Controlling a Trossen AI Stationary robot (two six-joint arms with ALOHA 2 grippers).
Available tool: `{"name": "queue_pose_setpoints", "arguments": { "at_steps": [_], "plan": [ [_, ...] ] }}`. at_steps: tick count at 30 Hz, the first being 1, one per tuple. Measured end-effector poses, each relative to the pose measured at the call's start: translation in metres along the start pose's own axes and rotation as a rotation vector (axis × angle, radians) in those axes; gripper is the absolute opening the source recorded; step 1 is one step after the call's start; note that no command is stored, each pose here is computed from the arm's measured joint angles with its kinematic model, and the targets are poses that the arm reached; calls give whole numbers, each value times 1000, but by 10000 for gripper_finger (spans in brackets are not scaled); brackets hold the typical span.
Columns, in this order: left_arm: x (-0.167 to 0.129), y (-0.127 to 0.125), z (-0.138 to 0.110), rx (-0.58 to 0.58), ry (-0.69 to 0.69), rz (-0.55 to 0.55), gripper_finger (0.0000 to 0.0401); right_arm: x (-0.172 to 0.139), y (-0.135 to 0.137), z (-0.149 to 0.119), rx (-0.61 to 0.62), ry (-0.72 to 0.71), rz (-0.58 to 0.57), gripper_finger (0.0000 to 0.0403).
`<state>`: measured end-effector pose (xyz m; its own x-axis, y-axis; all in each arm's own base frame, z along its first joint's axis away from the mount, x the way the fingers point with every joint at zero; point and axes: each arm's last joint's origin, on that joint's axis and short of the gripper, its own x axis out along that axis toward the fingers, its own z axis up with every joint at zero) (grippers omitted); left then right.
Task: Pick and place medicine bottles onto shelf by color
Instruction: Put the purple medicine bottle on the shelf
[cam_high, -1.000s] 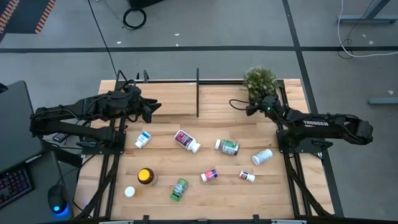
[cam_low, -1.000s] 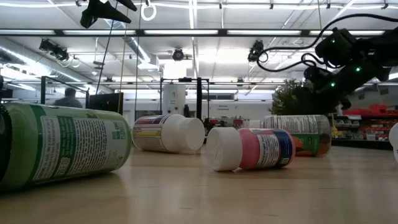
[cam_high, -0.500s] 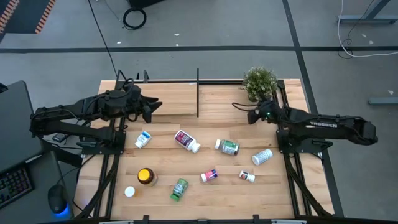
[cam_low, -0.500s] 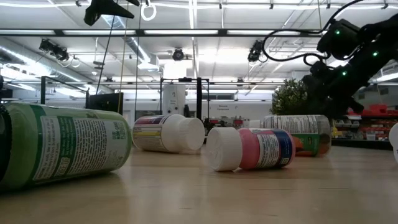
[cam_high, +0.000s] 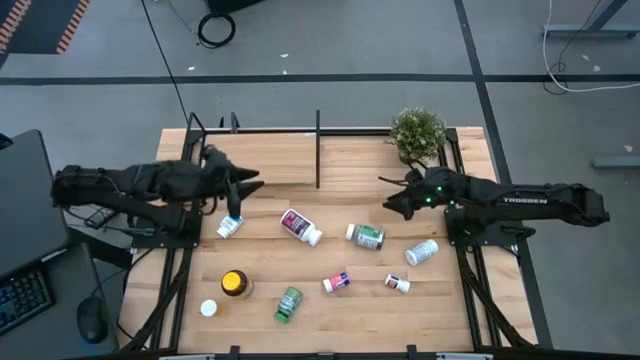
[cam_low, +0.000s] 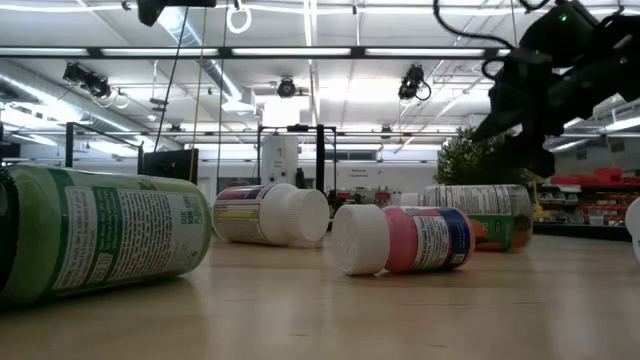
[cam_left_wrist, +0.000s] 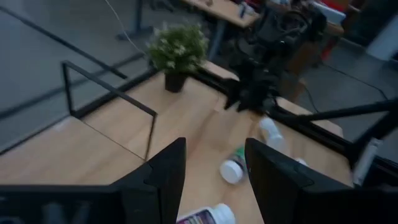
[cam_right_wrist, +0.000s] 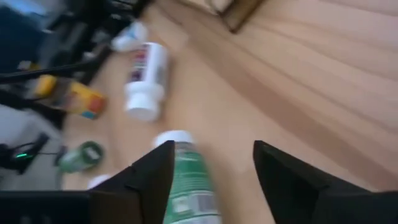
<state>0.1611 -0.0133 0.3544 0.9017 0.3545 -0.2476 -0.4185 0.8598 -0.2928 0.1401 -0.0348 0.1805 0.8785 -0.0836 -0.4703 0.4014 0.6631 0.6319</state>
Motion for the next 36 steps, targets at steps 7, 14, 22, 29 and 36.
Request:
{"name": "queue_pose_setpoints", "arguments": {
  "at_steps": [7,14,22,29,36],
  "plan": [
    [-11,3,-46,-103,-179,-80,171,-24,18,18,-160,-43,12,143],
    [-18,7,-49,-157,-231,-126,171,-43,29,32,-341,14,-46,115],
    [-7,4,-70,-147,-45,-138,171,-59,28,26,-350,9,-48,128],
    [-4,2,-54,-105,-192,-120,171,-85,29,23,-340,-164,-58,128],
    [8,13,-74,-119,14,-53,171,-88,29,22,-332,-176,-55,128]
  ]
}}
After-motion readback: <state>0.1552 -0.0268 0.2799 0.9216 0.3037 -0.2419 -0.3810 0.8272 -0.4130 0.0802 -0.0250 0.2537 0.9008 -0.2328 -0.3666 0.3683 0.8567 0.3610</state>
